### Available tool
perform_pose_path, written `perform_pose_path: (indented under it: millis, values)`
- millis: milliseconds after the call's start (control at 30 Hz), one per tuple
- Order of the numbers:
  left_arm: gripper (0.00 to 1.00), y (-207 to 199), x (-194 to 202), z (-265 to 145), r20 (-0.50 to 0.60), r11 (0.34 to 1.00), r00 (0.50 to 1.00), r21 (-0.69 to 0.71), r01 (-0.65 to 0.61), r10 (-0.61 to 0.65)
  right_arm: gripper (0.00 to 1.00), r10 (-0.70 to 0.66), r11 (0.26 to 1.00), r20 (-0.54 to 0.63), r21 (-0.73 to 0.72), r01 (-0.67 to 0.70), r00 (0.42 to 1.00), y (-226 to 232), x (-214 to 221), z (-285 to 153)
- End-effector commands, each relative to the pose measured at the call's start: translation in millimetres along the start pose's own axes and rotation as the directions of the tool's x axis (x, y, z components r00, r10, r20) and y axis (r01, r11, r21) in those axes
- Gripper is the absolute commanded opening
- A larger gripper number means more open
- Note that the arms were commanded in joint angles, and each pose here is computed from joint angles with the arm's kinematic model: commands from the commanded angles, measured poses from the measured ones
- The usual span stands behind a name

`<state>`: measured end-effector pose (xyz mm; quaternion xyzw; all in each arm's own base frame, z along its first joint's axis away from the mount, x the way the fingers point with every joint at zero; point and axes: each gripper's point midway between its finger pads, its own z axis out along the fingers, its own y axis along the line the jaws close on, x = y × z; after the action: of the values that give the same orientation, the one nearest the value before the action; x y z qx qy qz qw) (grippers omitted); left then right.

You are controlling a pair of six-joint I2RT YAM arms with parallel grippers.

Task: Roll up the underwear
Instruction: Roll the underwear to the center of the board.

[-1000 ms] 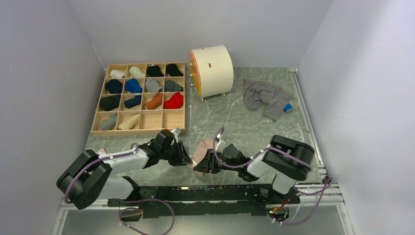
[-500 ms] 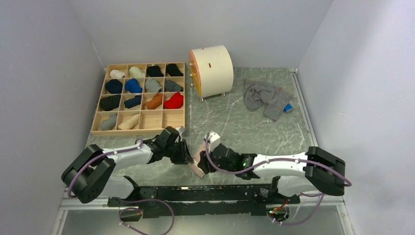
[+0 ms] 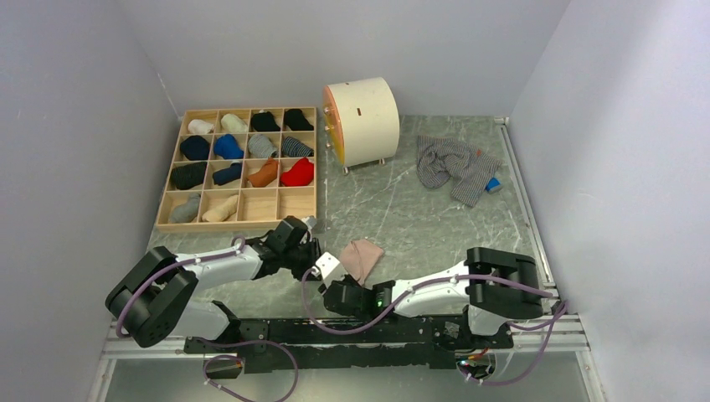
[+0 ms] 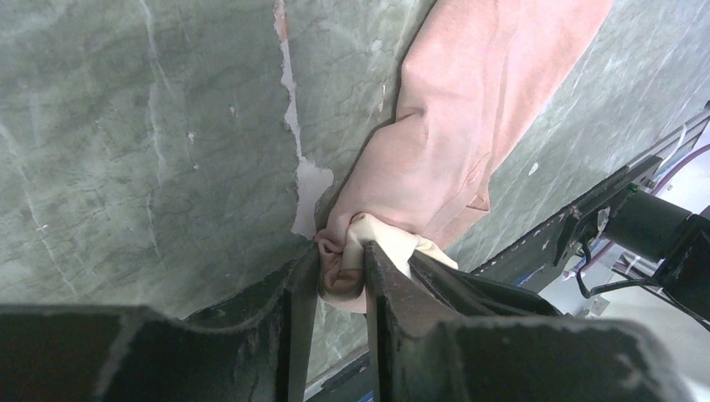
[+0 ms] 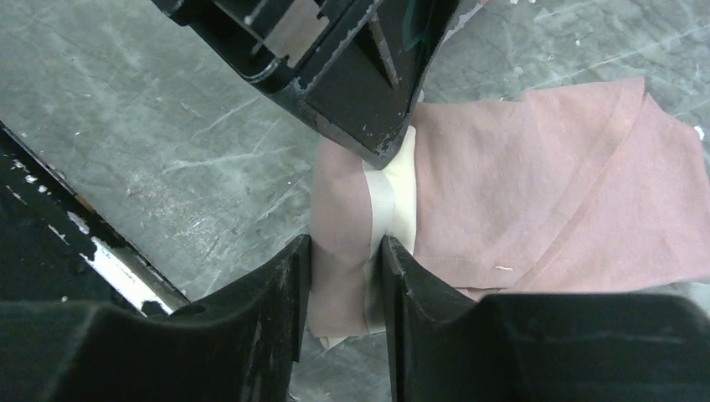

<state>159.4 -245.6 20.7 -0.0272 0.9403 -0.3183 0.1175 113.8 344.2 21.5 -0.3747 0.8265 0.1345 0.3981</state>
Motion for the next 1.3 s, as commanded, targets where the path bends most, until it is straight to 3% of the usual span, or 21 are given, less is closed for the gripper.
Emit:
perform_pose_path:
  millis: [0, 133, 267, 333, 433, 667, 800, 933, 1100, 1200, 1267]
  values:
    - [0.34, 31, 16, 2, -0.046, 0.991, 0.999, -0.131, 0.0, -0.007, 0.33, -0.038, 0.994, -0.058, 0.098, 0.044, 0.998, -16, 16, 2]
    - [0.49, 26, 13, 1, -0.048, 0.993, 0.999, -0.121, 0.005, -0.011, 0.12, 0.041, 0.998, -0.055, -0.045, -0.043, 0.998, 3, 23, 2]
    - [0.65, 12, 7, -4, -0.026, 0.997, 0.999, -0.075, 0.02, -0.022, 0.08, 0.242, 0.915, -0.063, -0.317, -0.249, 0.968, 18, 12, -3]
    - [0.68, 4, 7, -6, -0.011, 0.999, 0.999, -0.023, 0.039, -0.039, 0.08, 0.383, 0.836, -0.068, -0.399, -0.377, 0.921, 13, 3, -7]
    - [0.72, -4, 7, -6, 0.01, 0.997, 0.998, 0.047, 0.064, -0.064, 0.09, 0.467, 0.758, -0.088, -0.472, -0.449, 0.88, 11, 4, -14]
    - [0.7, -5, 6, -1, 0.014, 0.995, 0.996, 0.057, 0.084, -0.085, 0.1, 0.605, 0.636, -0.132, -0.513, -0.576, 0.785, 7, 18, -18]
    - [0.46, 10, 11, 7, -0.016, 0.997, 0.998, -0.029, 0.066, -0.067, 0.14, 0.638, 0.606, -0.131, -0.522, -0.6, 0.759, 5, 15, -17]
    - [0.28, 19, 14, 10, -0.028, 0.996, 0.998, -0.071, 0.046, -0.049, 0.27, 0.617, 0.656, -0.11, -0.475, -0.586, 0.779, -3, 9, -14]
    - [0.22, 25, 13, 9, -0.035, 0.992, 0.999, -0.12, 0.03, -0.034, 0.53, 0.517, 0.784, -0.041, -0.377, -0.493, 0.855, -24, -10, -20]
    - [0.22, 25, 11, 8, -0.034, 0.99, 0.999, -0.138, 0.028, -0.033, 0.59, 0.436, 0.868, -0.014, -0.257, -0.425, 0.9, -44, -12, -24]
    - [0.22, 25, 10, 7, -0.03, 0.989, 0.999, -0.141, 0.034, -0.038, 0.56, 0.375, 0.906, 0.012, -0.215, -0.364, 0.927, -45, -17, -29]
